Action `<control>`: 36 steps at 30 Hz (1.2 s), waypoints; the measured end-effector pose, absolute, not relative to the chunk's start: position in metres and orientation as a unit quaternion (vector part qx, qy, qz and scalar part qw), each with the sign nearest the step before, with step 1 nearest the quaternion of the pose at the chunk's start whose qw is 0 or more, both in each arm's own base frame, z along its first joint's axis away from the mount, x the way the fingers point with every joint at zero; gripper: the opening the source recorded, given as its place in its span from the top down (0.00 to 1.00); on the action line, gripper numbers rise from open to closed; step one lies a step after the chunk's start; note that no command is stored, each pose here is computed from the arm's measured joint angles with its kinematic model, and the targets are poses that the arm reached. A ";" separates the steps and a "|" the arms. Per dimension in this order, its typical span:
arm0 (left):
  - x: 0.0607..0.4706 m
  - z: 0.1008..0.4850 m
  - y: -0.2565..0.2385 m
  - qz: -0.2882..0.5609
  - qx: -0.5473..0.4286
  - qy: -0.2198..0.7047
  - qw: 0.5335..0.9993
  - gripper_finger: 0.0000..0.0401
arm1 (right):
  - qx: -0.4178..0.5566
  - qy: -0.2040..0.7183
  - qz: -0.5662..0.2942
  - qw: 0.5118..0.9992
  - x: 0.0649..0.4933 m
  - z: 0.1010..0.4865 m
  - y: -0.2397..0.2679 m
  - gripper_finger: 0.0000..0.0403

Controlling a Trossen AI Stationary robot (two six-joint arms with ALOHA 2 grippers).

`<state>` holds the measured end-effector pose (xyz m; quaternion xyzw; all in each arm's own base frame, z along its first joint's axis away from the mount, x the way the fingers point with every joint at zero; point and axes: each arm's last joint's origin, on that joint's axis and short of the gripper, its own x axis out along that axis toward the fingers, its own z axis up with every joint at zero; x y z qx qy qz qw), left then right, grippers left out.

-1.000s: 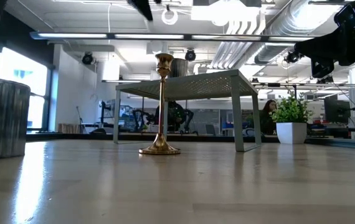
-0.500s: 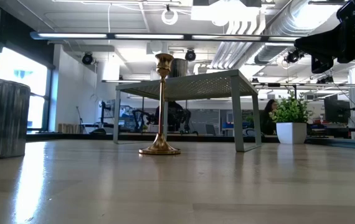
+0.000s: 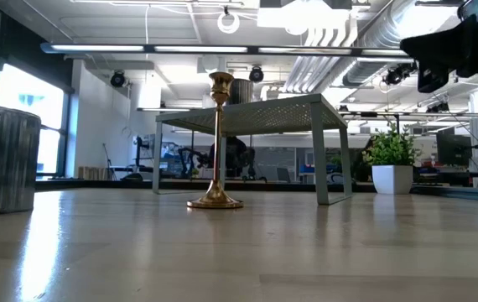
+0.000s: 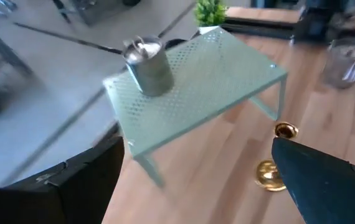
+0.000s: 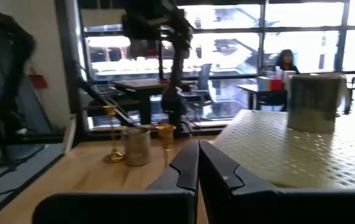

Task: Pick & Place candle stick holders
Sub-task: Put the right gold candle holder on the shelf

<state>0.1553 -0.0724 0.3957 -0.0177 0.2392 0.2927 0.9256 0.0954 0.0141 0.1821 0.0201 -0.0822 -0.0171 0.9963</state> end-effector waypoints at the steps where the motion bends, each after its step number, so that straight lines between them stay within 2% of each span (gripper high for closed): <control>1: 0.151 0.385 -0.070 0.281 -0.031 0.231 0.931 0.00 | 0.020 -0.085 -0.012 0.996 0.095 0.183 0.014 1.00; 7: 0.137 0.330 -0.064 0.149 -0.045 0.182 0.971 0.00 | 0.092 -0.082 0.049 0.991 0.095 0.183 0.018 0.99; 12: 0.128 0.304 -0.064 0.027 -0.018 0.111 0.993 0.00 | 0.123 -0.079 0.033 0.989 0.095 0.182 0.016 0.99; 24: 0.115 0.281 -0.056 0.014 -0.001 0.094 0.996 0.00 | 0.130 -0.064 0.037 0.989 0.096 0.179 0.017 0.96; 29: 0.116 0.274 -0.056 0.014 0.016 0.102 0.995 0.00 | 0.121 -0.067 0.021 0.990 0.096 0.180 0.016 0.83; 36: 0.113 0.277 -0.054 0.013 0.012 0.091 0.996 0.00 | 0.086 -0.068 -0.028 0.994 0.096 0.185 0.013 0.49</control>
